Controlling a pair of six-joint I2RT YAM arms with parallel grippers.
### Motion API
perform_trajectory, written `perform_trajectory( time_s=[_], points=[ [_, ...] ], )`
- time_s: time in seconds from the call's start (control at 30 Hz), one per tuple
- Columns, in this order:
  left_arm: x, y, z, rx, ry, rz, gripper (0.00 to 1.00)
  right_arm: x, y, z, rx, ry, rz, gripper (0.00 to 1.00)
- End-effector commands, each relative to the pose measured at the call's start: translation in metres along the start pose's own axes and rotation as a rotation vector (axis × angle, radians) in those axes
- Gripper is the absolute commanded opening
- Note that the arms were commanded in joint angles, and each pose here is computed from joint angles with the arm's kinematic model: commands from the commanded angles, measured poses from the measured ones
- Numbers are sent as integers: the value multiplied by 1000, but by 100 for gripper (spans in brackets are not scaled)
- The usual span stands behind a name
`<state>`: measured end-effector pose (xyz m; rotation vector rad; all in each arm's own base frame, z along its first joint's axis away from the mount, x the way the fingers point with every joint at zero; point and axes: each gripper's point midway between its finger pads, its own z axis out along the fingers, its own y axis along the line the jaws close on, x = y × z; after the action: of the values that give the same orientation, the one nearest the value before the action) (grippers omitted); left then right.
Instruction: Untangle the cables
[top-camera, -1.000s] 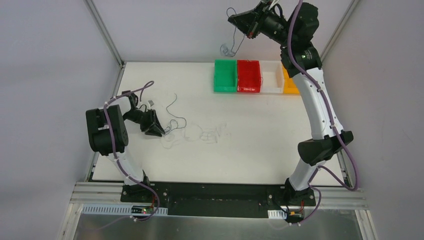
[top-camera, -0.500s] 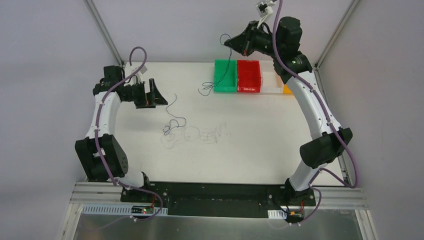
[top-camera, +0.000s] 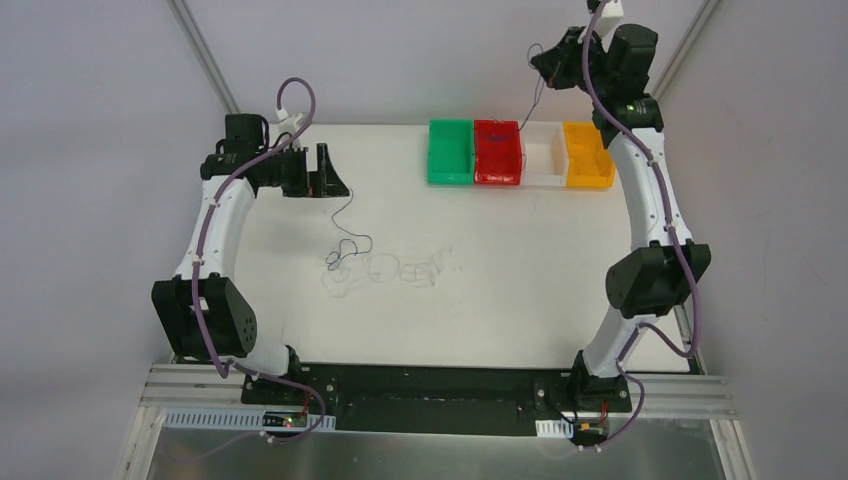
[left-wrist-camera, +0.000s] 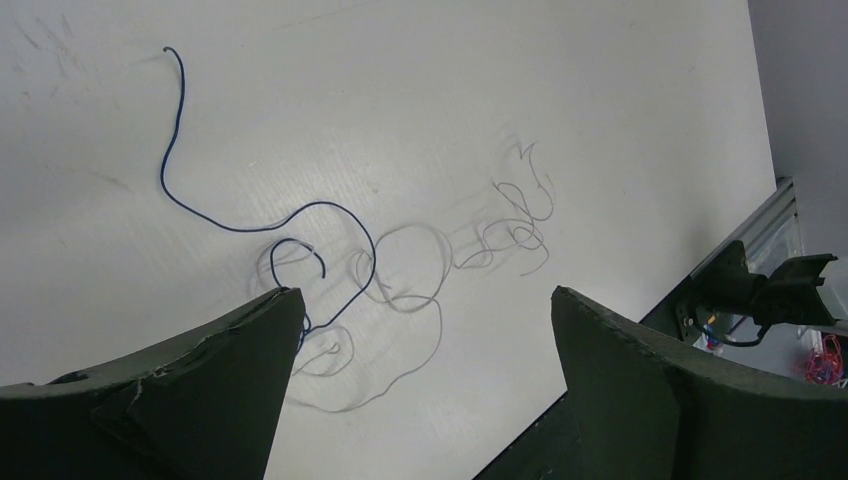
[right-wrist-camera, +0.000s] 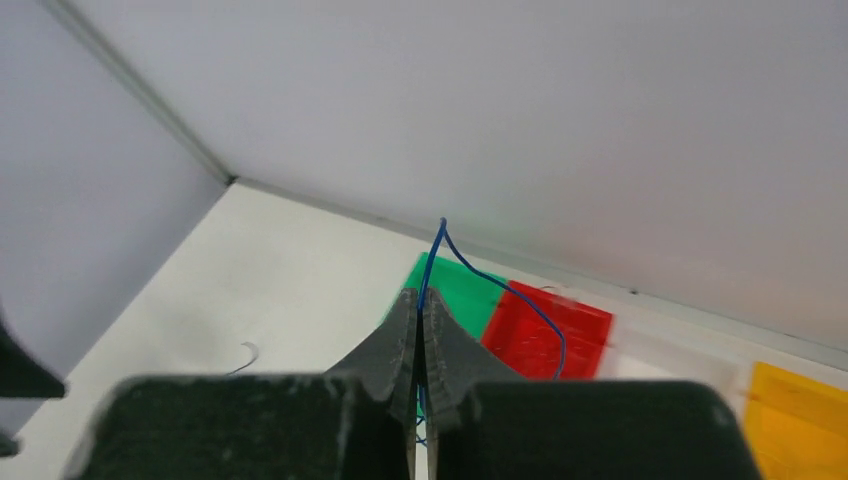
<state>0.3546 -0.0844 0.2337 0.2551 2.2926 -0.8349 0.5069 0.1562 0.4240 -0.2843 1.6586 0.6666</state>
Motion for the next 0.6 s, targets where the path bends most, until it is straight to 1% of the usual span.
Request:
perform_trajectory(
  time_s=[0.0, 0.17, 0.27, 0.43, 0.57],
  points=[
    [-31, -11, 1, -34, -87, 62, 99, -18, -65, 5, 178, -53, -90, 0],
    [-31, -16, 11, -30, -81, 90, 99, -15, -110, 13, 261, -60, -132, 0],
    [-33, -13, 14, -44, -83, 95, 99, -2, -135, 21, 299, -39, -183, 0],
    [-40, -14, 18, -38, -86, 66, 99, 41, -176, 37, 369, 26, -303, 0],
    [-40, -12, 20, -44, -82, 64, 99, 88, -187, 49, 336, 131, -274, 0]
  ],
)
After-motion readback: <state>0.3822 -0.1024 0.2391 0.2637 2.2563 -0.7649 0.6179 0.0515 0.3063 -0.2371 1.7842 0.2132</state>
